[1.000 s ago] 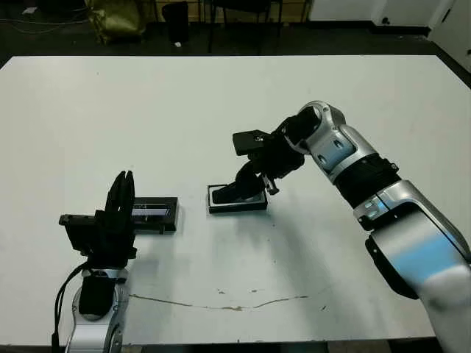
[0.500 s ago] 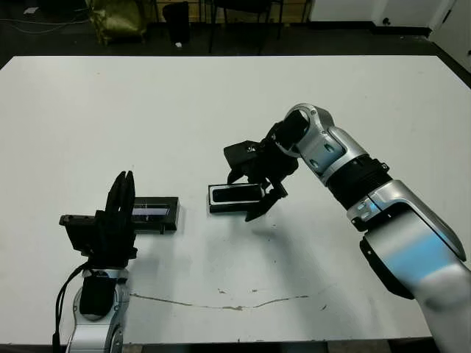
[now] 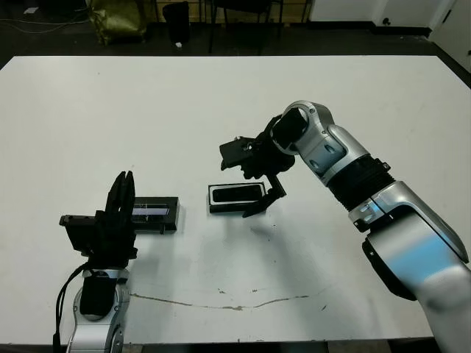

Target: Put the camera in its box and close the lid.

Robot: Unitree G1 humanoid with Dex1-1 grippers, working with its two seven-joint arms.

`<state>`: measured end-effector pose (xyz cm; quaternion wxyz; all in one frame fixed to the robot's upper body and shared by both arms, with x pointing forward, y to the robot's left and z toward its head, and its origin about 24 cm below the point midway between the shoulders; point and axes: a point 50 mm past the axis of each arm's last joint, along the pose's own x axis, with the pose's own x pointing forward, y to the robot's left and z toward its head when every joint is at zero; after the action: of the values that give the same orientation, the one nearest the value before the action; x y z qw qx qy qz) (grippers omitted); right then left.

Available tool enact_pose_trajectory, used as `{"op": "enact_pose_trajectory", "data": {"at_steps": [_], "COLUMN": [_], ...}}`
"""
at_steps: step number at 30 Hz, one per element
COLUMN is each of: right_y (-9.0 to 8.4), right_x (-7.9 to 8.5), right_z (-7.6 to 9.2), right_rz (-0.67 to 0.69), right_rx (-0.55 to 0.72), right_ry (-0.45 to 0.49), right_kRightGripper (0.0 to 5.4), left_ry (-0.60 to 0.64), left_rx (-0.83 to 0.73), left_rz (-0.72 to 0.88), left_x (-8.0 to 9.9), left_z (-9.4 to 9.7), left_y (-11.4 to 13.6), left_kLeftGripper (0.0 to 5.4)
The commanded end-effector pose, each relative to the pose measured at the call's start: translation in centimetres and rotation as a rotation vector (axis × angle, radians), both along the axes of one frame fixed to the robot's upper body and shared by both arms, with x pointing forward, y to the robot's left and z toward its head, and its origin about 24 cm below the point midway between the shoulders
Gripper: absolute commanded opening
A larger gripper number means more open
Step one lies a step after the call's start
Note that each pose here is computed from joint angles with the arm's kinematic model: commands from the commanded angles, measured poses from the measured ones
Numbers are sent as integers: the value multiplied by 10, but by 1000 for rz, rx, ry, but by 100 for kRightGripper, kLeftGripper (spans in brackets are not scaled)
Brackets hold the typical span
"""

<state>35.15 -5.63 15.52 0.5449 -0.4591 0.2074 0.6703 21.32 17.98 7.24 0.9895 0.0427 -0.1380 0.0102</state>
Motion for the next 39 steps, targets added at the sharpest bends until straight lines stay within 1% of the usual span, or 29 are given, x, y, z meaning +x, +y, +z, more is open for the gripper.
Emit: {"op": "enact_pose_trajectory", "data": {"at_steps": [1, 4, 7, 10, 12, 14, 16, 18, 21, 24, 30, 35, 39], "right_y": [-13, -20, -27, -36, -43, -48, -51, -51, -49, -47, -40, -33, -27], "right_x": [3, 4, 3, -1, -4, -10, -17, -23, -32, -38, -48, -51, -56], "right_z": [13, 26, 43, 56, 58, 52, 45, 35, 17, 2, -25, -35, -36], "right_rz": [-91, -139, -150, -211, -306, -423, -525, -601, -681, -696, -684, -684, -662], "right_rx": [118, 234, 358, 494, 592, 688, 760, 818, 882, 882, 855, 878, 859], "right_ry": [33, 92, 86, 36, -23, -115, -196, -274, -318, -340, -422, -483, -600], "right_kRightGripper": [538, 538, 538, 538, 538, 538, 518, 480, 411, 341, 205, 92, 2], "left_ry": [32, 33, 32, 32, 23, 18, 21, 21, 20, 26, 26, 25, 26], "left_rx": [-2, 2, 8, 8, 8, 21, 22, 15, 16, 15, 13, 12, 7], "left_rz": [10, 11, 18, 17, 13, 19, 24, 20, 16, 17, 16, 15, 10], "left_x": [-2, -3, -3, -4, -4, -4, -5, -5, -5, -5, -5, -5, -5], "left_z": [-7, -8, -7, -8, -9, -9, -10, -10, -10, -10, -10, -11, -12], "left_y": [3, 4, 4, 5, 6, 8, 8, 8, 8, 7, 8, 8, 8], "left_kLeftGripper": [0, 0, 0, 0, 0, 0, 0, 0, 0, 0, 0, 0, 0]}}
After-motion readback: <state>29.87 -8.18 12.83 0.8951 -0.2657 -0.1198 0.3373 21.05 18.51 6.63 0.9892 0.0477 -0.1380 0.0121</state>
